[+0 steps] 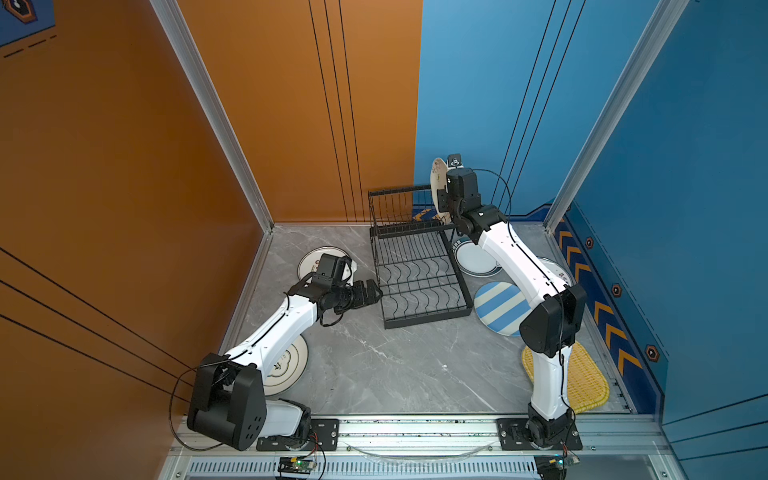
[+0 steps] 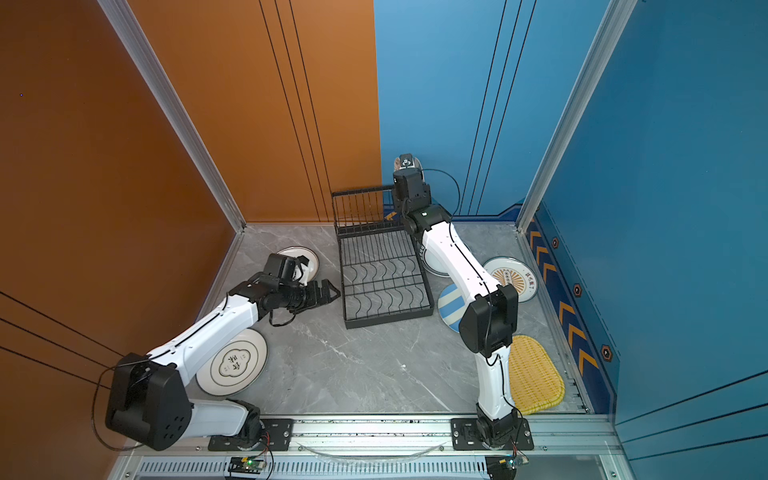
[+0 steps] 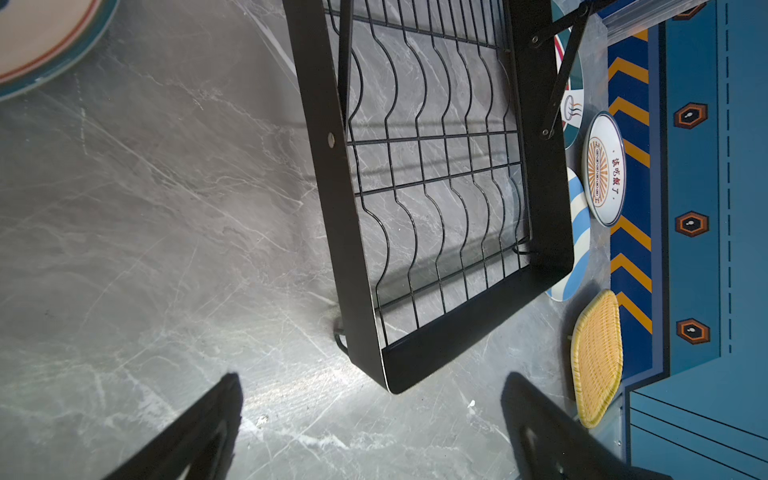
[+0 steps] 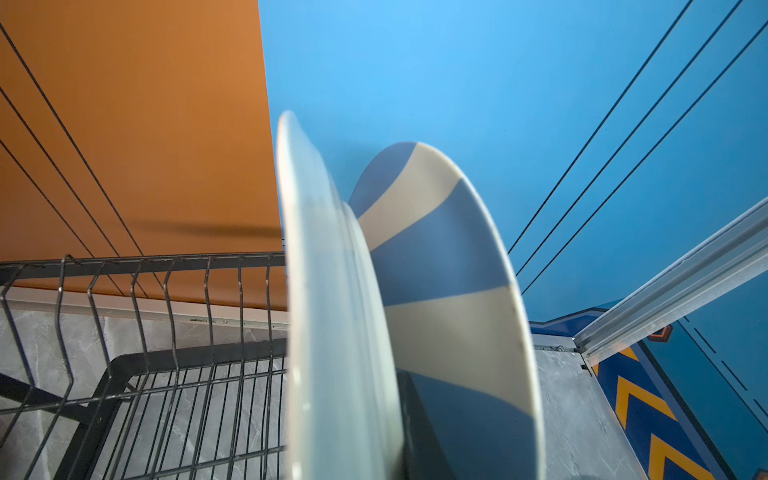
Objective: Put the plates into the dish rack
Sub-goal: 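Lower the floral plate into the rack beside the striped plate with the right gripper, then open the right gripper and draw back while the left gripper moves to the white plate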
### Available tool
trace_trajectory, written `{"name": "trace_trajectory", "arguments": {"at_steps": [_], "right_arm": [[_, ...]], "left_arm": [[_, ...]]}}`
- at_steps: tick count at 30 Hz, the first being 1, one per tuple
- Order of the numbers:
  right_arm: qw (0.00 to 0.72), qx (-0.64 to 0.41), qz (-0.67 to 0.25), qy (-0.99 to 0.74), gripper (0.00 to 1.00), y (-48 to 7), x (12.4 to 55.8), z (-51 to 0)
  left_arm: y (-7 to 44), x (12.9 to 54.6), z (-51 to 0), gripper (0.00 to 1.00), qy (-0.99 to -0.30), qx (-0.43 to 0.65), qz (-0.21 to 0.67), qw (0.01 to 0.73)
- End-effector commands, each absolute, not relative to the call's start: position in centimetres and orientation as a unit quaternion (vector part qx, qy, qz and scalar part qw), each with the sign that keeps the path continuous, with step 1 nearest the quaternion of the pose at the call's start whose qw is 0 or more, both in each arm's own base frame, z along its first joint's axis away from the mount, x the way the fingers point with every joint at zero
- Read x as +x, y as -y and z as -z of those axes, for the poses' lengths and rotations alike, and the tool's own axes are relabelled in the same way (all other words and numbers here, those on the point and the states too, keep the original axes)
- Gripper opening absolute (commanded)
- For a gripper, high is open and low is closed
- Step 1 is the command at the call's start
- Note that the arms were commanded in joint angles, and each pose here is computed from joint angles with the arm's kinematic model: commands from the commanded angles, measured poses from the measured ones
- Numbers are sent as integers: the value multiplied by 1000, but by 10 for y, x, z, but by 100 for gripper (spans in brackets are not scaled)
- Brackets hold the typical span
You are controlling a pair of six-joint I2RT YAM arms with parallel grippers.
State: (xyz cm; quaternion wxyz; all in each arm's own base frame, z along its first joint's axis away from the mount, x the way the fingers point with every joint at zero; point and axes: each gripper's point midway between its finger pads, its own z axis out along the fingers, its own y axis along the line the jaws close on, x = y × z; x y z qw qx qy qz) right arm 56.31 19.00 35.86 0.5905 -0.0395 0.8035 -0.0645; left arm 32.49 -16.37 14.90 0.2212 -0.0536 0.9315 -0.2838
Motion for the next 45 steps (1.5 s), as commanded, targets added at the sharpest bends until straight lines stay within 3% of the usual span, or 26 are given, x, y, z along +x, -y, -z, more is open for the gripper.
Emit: {"name": "trace_trajectory", "arguments": {"at_steps": [1,6,17,29,36,45], "right_arm": [[635,-3,63,-770,0,-183,560,-399],[626,-6,61,-778,1,-184,559,-390],[619,-6,54,-783,27,-182,558,-386],[619,-13,51,-784,44,-179,541,-402],[612,-22,42,-790,69,-180,516,-410],[578,-22,15,-815,85,-170,469,-403]], "left_arm": [[162,325,-152,98,-930,-46,287,225],[161,321,-151,98,-930,-48,286,225],[157,311,-150,98,-930,-56,282,230],[147,308,-152,98,-929,-72,268,245],[106,307,-149,98,-939,-134,188,257],[29,294,-146,98,-938,-233,60,251]]}}
